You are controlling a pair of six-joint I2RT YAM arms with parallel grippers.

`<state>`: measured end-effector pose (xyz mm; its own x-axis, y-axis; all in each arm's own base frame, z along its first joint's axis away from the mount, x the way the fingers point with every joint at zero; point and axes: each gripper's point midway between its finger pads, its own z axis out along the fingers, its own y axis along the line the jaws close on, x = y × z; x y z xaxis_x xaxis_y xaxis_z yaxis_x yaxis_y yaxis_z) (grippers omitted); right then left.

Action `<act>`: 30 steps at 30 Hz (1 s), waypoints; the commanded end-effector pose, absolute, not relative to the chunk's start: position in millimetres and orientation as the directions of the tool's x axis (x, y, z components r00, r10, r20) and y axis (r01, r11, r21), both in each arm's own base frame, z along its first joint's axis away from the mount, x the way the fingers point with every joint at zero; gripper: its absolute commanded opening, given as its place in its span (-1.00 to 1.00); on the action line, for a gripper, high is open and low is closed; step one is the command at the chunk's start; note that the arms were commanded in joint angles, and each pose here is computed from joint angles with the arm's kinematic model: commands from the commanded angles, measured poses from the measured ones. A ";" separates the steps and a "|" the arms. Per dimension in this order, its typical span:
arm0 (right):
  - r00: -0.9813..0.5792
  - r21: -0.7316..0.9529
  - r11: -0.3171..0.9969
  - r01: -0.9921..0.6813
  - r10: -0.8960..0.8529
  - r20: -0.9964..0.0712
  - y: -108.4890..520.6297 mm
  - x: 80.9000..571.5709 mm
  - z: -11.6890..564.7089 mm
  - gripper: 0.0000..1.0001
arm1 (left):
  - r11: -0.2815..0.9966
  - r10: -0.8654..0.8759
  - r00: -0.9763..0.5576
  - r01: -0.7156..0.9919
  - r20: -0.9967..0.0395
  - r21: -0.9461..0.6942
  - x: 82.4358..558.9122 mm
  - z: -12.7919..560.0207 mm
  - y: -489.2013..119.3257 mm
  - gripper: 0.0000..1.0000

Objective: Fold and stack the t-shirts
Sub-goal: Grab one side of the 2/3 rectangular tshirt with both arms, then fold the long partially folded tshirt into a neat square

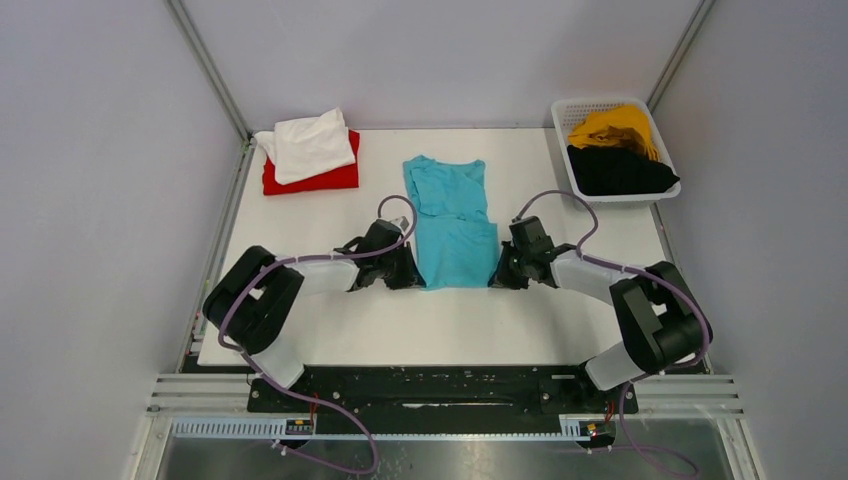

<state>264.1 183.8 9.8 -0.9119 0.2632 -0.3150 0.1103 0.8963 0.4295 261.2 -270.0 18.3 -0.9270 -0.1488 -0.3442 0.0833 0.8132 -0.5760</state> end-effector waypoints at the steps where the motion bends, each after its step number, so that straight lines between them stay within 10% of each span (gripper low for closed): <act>1: -0.930 0.413 0.906 0.098 0.231 -0.285 171.0 231.3 12.9 -1.00 | 0.820 -0.111 -0.939 0.098 -0.325 -0.564 229.2 16.1 -256.9 -1.00; 13: -0.937 0.590 0.803 -0.078 0.144 -0.319 175.8 137.0 85.9 -1.00 | 0.702 -0.107 -0.911 0.214 -0.398 -0.679 142.7 89.2 -238.3 -1.00; 23: -0.832 0.614 0.762 -0.205 0.196 -0.520 193.3 187.9 171.6 -1.00 | 0.702 -0.231 -0.788 0.272 -0.571 -0.658 179.2 163.9 -229.2 -1.00; 30: -0.845 0.733 0.648 -0.208 0.259 -0.468 221.8 237.7 196.3 -1.00 | 0.750 -0.338 -0.716 0.188 -0.611 -0.635 240.6 182.7 -210.7 -1.00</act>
